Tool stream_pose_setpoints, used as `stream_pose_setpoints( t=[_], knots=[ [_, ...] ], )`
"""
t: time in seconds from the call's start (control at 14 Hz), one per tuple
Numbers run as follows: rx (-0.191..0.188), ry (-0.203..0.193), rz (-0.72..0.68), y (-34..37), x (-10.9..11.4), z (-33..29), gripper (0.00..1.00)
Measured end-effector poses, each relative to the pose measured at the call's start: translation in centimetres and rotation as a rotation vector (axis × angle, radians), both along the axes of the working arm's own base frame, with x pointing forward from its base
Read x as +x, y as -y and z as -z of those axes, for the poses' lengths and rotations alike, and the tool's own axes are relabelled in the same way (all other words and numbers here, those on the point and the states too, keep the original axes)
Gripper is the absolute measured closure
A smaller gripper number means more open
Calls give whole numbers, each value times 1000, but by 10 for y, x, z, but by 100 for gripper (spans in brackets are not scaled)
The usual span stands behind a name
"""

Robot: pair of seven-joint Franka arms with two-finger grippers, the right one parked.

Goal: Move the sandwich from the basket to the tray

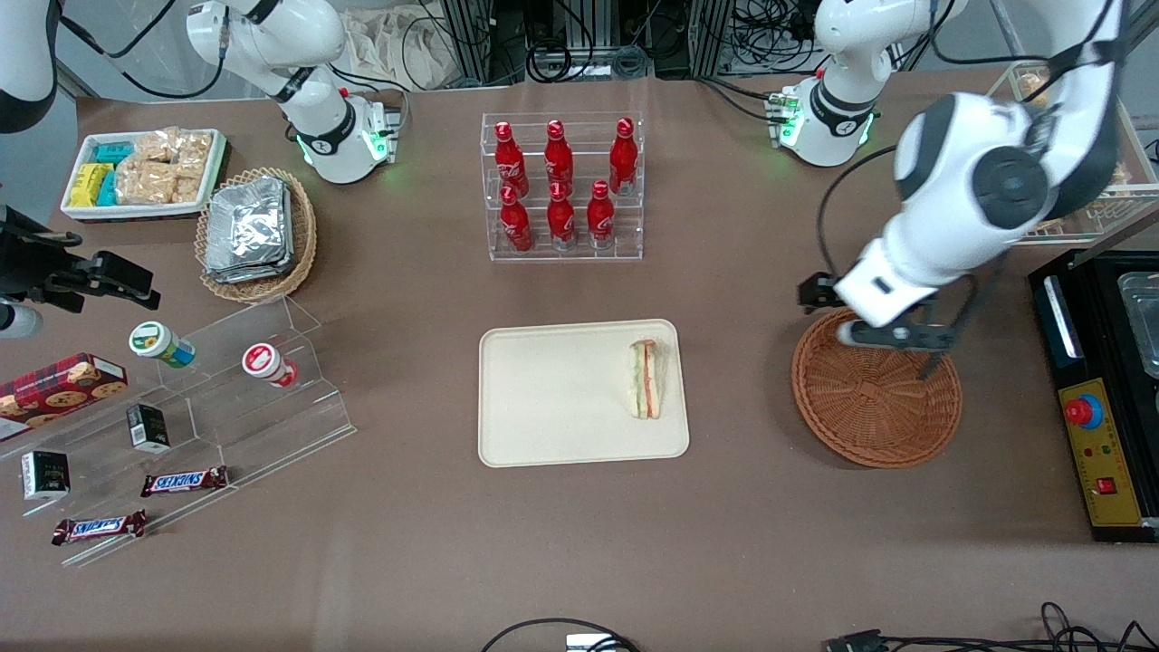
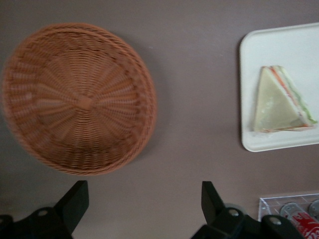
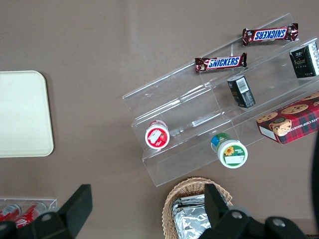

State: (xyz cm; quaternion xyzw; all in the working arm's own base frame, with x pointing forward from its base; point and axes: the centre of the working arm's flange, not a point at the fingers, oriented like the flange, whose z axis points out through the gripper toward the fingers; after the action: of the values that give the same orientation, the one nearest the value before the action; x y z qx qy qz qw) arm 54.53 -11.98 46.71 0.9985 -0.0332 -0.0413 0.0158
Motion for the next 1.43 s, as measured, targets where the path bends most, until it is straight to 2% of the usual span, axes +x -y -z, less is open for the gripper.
stream_pose_setpoints(
  t=[0.29,0.5,0.57,0.79,0.93,1.43],
  knots=[
    [7,-6,-50,-59,11,-33,0],
    [-1,13,-79,-77,19,-45,0],
    [-9,5,-80,-79,23,-48,0],
    [-46,-50,-77,-86,37,-54,0],
    [-64,-60,-77,-92,47,-52,0],
    [-3,-75,-59,-86,46,-52,0]
  ],
)
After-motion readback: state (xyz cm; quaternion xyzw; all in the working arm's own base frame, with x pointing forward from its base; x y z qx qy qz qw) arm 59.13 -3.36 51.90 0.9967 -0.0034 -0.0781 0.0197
